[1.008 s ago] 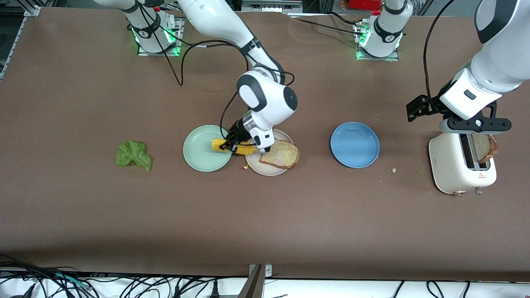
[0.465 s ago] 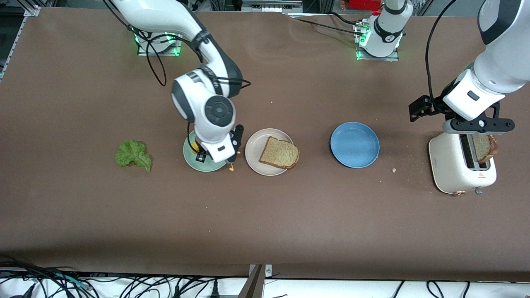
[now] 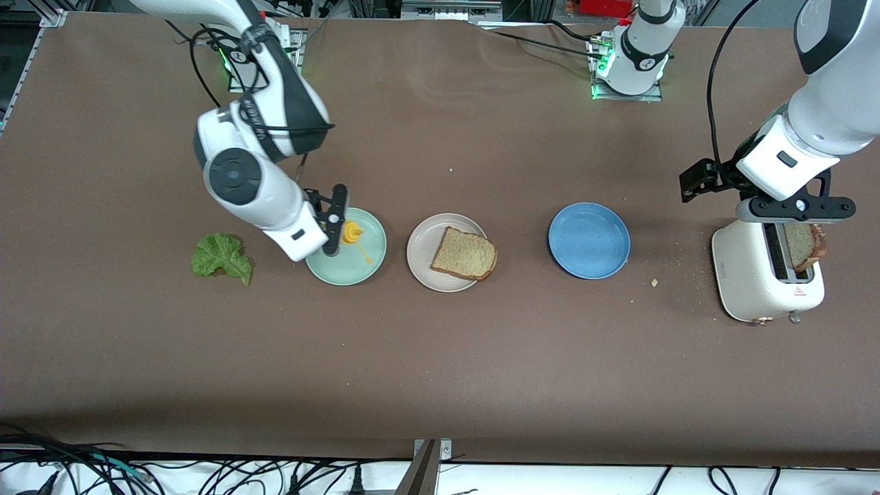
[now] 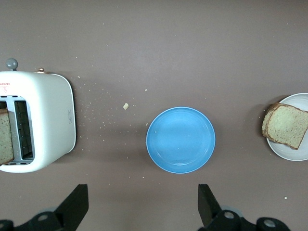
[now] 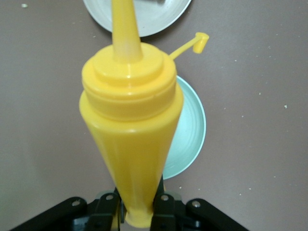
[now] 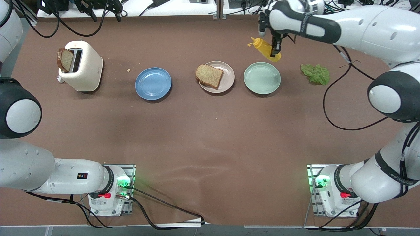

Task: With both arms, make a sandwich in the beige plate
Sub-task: 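Carry the bottle back and set it beside the mint plate, then move the right gripper to the green lettuce leaf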

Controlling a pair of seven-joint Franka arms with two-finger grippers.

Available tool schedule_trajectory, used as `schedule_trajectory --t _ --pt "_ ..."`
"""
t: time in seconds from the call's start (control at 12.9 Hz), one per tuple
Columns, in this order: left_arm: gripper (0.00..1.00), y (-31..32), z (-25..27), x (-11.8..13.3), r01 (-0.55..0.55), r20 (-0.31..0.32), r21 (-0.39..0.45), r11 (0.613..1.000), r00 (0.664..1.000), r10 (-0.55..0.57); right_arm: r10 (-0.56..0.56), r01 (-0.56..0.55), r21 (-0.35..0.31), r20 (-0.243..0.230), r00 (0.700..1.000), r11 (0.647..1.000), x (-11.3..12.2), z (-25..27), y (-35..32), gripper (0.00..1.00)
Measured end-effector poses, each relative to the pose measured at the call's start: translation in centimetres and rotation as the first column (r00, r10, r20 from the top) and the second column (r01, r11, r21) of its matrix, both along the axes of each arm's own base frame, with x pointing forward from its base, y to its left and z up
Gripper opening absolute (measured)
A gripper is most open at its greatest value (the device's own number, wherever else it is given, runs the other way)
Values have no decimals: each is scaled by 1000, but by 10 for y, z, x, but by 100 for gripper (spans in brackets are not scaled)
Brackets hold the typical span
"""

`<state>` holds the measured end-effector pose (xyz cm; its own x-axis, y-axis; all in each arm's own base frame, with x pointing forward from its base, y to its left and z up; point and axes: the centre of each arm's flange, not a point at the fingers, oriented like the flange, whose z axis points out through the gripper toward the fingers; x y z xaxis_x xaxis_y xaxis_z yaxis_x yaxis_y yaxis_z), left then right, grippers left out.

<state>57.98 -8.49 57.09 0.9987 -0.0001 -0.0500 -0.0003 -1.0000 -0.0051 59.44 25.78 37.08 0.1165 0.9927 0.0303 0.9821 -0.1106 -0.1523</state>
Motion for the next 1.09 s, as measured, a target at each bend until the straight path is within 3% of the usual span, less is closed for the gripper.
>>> schedule_trajectory --t 0.16,0.39,0.62,0.78,0.93,1.09 --pt "100 0 0 0 0 0 0 1000 1000 0 1 4 123 -38 999 992 9 -5 -36 24" --pt "100 -2 0 0 3 0 -1 1000 1000 -3 28 -5 302 -72 997 953 28 -33 -106 24" --pt "100 -2 0 0 4 0 -1 1000 1000 -4 63 -6 410 -126 990 912 33 -74 -158 24" --pt "100 -2 1 0 4 1 -1 1000 1000 -4 83 10 509 -161 983 861 33 -105 -169 24" --pt "100 -2 1 0 4 1 -1 1000 1000 -4 109 -3 567 -152 982 824 34 -133 -180 24" --pt "100 -2 1 0 4 1 -1 1000 1000 -4 131 -26 583 -138 982 812 36 -147 -189 24"
